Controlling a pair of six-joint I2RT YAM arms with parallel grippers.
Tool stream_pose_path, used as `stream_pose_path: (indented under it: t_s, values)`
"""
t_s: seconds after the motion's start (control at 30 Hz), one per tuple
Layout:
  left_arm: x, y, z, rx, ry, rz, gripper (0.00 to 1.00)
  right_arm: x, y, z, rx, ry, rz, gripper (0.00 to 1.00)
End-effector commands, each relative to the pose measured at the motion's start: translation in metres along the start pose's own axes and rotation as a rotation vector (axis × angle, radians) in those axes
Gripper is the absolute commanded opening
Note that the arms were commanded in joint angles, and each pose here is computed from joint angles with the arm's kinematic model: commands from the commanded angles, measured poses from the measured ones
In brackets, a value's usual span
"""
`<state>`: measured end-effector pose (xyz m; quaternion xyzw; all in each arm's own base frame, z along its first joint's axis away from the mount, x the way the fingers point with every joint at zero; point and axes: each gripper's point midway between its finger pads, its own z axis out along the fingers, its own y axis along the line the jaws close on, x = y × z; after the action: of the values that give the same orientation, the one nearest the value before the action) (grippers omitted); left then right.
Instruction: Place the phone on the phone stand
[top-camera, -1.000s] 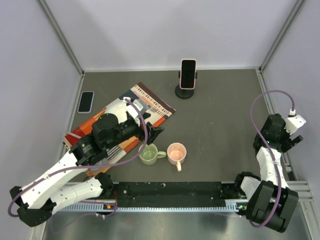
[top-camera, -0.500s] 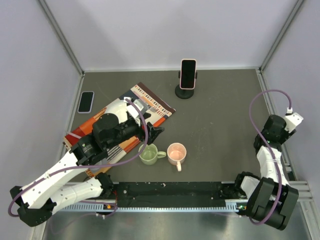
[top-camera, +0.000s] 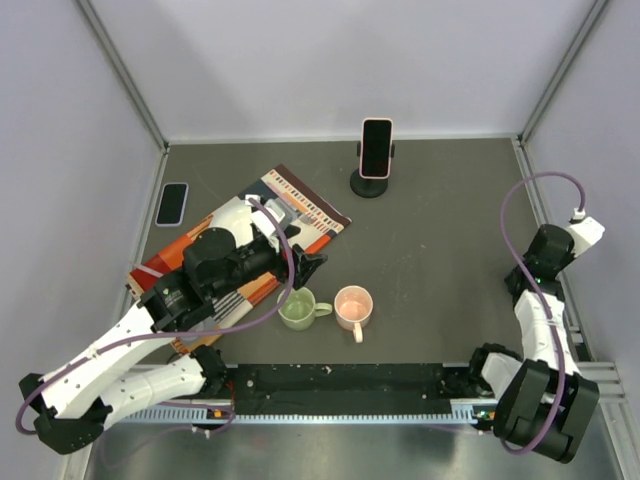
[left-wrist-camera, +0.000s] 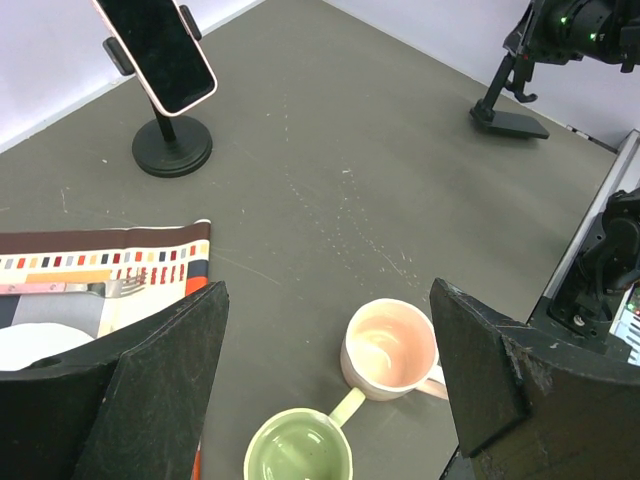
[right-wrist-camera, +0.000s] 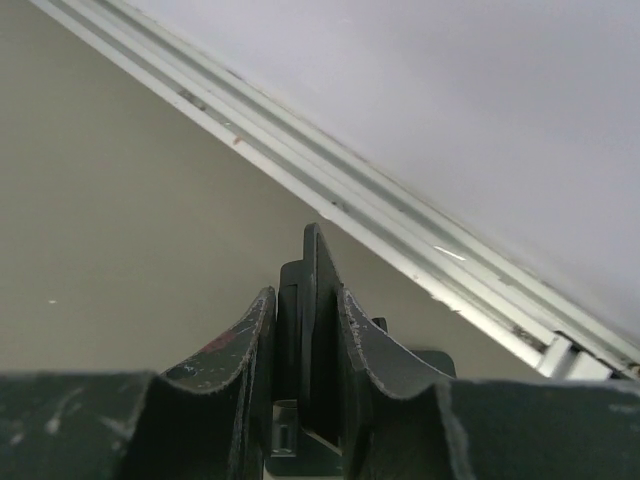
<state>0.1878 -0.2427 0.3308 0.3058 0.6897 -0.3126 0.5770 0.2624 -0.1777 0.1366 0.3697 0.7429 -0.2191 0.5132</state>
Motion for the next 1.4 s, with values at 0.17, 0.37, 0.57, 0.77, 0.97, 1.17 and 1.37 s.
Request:
stream_pose_path:
  t_s: [0.17, 0.37, 0.57, 0.77, 0.97, 1.17, 1.37]
  values:
    - [-0.008, 0.001, 0.006, -0.014, -0.028, -0.013, 0.86, -0.028, 0.069, -0.002, 0.092, -0.05, 0.259, 0.0]
    - [-0.008, 0.011, 0.005, -0.075, -0.041, -0.051, 0.86, -0.024, 0.163, -0.012, 0.095, -0.018, 0.262, 0.0]
    - [-0.008, 0.018, -0.004, -0.125, -0.058, -0.095, 0.86, -0.007, 0.216, -0.023, 0.108, 0.002, 0.19, 0.0]
    - [-0.003, 0.023, -0.008, -0.159, -0.043, -0.108, 0.87, 0.023, 0.235, -0.038, 0.054, 0.04, 0.077, 0.21]
    - [-0.006, 0.025, -0.001, -0.165, -0.046, -0.099, 0.86, 0.06, 0.3, -0.072, -0.443, 0.24, -0.237, 0.69]
    - [-0.006, 0.023, 0.004, -0.155, -0.055, -0.107, 0.87, 0.06, 0.324, -0.148, -1.001, 0.266, -0.457, 0.94]
    - [0.0, 0.019, 0.012, -0.129, -0.039, -0.109, 0.86, 0.039, 0.317, -0.155, -1.214, 0.117, -0.615, 0.98]
